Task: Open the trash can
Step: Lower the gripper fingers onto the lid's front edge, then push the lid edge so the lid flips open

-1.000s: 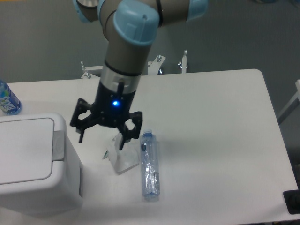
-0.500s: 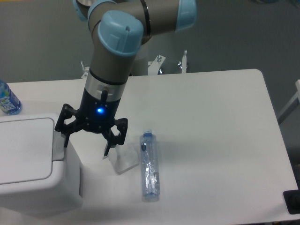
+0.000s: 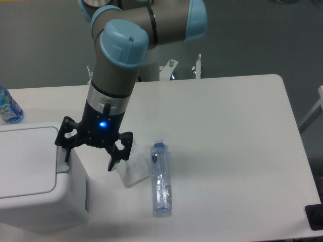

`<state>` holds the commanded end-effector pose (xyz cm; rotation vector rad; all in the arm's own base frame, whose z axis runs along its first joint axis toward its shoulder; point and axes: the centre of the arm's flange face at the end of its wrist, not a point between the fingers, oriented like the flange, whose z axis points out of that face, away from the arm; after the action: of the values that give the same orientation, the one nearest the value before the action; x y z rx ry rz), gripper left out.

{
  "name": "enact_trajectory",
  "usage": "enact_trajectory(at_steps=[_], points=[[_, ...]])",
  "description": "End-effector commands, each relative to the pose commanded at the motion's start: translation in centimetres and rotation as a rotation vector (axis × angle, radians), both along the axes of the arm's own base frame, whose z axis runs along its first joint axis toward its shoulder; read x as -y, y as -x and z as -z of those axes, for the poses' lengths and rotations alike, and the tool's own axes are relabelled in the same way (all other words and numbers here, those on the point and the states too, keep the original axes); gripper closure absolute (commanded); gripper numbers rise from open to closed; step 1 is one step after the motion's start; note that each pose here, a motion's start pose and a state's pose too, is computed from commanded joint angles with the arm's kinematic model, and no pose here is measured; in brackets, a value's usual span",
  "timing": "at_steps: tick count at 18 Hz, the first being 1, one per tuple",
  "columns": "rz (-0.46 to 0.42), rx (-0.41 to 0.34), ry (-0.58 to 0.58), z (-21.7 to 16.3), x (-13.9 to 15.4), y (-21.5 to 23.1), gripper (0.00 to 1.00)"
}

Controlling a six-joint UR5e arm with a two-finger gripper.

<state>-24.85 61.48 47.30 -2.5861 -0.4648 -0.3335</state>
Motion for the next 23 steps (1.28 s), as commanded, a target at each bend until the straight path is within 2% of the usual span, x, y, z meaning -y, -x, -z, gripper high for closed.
enact_trajectory(at_steps=[9, 15, 19, 21, 23], points=[[0.002, 0.003, 0.004, 0.4, -0.2, 0.1, 0.0], [0.002, -0.009, -0.012, -0.7, -0.3, 0.1, 0.0], [0.001, -0.085, -0.086, -5.7, -0.4, 1.4, 0.0], [-0.013, -0.134, -0.114, -7.7, 0.9, 4.1, 0.0], [0.045, -0.2, -0.12, -8.2, 2.2, 5.7, 0.0]])
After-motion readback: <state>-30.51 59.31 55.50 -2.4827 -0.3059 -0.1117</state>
